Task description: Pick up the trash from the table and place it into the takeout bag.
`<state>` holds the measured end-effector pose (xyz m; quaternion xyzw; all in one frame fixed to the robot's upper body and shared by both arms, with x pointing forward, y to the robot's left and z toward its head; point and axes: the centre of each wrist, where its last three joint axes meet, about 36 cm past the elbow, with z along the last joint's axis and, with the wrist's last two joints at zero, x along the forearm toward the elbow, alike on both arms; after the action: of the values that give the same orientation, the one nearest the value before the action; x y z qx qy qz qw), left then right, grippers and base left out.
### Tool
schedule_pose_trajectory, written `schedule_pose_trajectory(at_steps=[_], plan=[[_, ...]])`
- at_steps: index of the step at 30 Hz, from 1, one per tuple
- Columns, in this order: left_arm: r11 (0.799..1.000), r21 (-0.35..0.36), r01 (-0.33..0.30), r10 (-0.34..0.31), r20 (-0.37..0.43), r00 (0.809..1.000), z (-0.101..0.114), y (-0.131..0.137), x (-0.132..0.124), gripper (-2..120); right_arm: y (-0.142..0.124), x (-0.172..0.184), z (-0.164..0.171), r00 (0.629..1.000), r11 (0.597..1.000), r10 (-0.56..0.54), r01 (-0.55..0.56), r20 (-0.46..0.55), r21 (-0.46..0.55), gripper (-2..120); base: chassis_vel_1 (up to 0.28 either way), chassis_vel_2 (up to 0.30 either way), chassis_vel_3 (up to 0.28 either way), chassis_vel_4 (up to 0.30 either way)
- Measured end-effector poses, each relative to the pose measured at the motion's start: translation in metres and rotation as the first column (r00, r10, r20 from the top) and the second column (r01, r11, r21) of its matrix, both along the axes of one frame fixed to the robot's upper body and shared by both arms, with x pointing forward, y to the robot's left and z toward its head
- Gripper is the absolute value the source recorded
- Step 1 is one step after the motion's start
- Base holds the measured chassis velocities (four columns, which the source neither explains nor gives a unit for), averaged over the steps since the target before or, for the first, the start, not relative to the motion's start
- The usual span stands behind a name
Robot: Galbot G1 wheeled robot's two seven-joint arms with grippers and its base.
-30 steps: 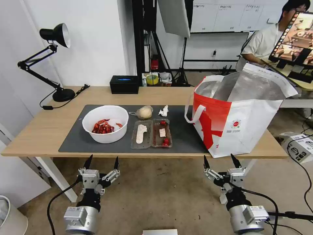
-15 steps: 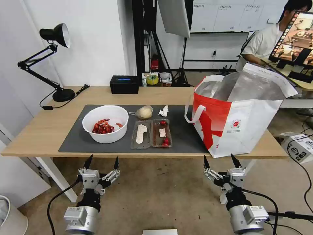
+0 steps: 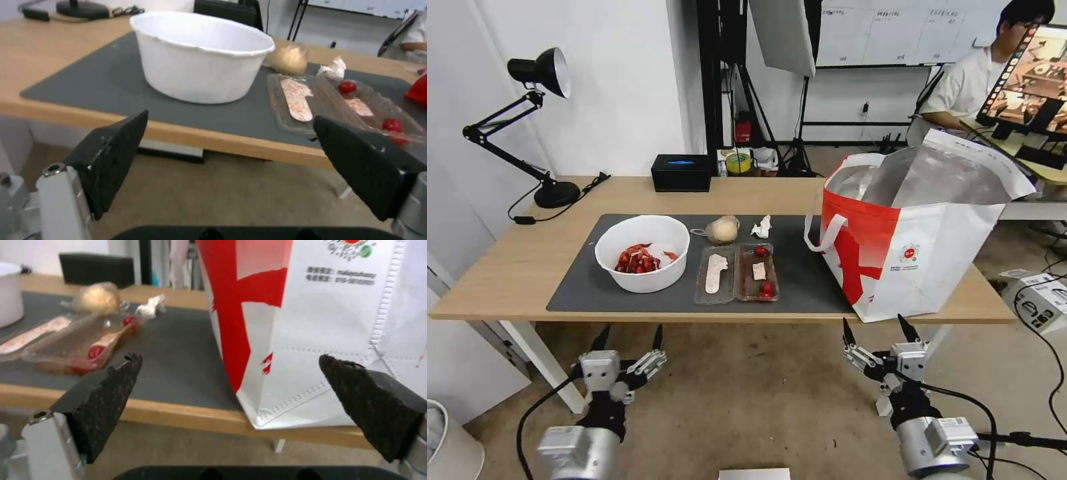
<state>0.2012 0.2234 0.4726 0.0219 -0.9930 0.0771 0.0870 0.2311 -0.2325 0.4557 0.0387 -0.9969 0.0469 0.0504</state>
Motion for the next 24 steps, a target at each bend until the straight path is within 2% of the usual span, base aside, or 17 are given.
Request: schedule_pose_trajectory(at_steps=[2, 11, 24], plan=[[1.0, -0.002, 0.0, 0.0, -0.001, 1.0, 0.0, 0.0, 0.0, 100, 0.0, 0.0, 0.001, 1.0, 1.0, 0.003, -0.003, -0.001, -0.003, 100, 0.0, 0.0, 0.0, 0.0], [1.0, -0.014, 0.008, -0.008, -0.002, 1.0, 0.0, -0.001, -0.001, 100, -0.011, 0.005, 0.037, 0.986, 0.994, 0.094, -0.102, -0.141, -0.049, 100, 0.0, 0.0, 0.0, 0.0], [0.999, -0.037, 0.011, -0.01, 0.012, 1.0, 0.0, -0.002, 0.0, 100, -0.009, 0.006, 0.038, 0.983, 0.992, 0.108, -0.116, -0.151, -0.043, 100, 0.0, 0.0, 0.0, 0.0]])
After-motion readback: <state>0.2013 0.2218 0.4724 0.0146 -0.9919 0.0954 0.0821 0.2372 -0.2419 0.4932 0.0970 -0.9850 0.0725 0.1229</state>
